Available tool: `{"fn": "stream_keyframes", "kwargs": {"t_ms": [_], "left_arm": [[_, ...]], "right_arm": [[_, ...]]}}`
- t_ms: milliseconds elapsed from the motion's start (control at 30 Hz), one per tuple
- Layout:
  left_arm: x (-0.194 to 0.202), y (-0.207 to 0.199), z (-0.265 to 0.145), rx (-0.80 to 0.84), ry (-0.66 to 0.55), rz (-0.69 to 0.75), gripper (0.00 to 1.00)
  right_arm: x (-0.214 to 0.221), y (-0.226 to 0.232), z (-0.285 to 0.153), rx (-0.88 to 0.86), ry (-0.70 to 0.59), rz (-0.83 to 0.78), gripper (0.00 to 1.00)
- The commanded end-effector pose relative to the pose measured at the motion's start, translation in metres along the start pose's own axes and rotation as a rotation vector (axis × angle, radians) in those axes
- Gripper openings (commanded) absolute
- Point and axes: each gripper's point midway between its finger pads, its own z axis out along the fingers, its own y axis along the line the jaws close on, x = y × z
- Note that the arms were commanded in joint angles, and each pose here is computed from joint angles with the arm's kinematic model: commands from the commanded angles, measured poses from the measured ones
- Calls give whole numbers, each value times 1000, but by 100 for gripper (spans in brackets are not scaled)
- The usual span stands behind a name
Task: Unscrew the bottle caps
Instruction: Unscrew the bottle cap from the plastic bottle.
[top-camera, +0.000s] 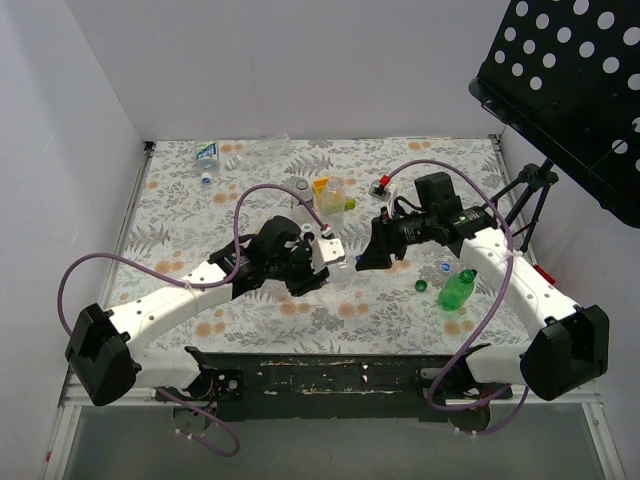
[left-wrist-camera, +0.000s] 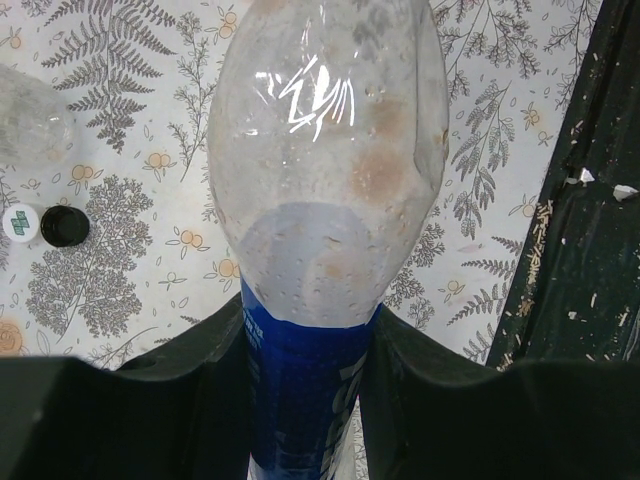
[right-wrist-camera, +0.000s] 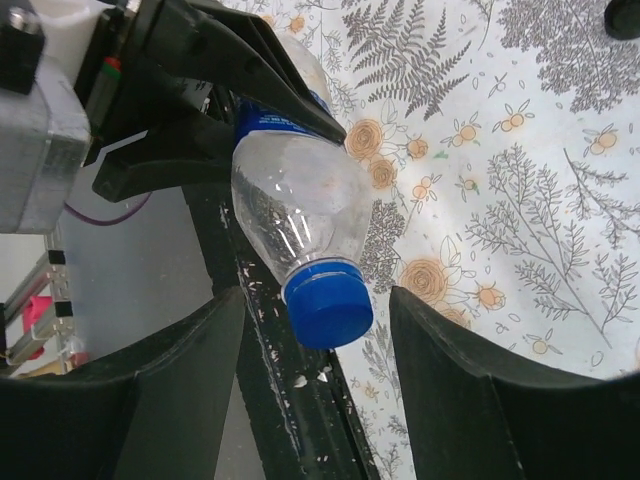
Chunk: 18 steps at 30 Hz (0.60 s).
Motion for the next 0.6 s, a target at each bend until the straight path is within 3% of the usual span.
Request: {"fn": "stream_keyframes", "kwargs": {"t_ms": [0,300,567], "left_arm": [[-14,4,-8,-36,-59,24,9],[-13,3,-7,-34,-56,26,9],[-16,3,-9,-33,-67,34,9]], "right_arm": [[-6,9,-5,-26,-41,20,65],[-10,15,-9,-66,-60,9,52],[-8,22,-9,-126,-58,-58,23]]}}
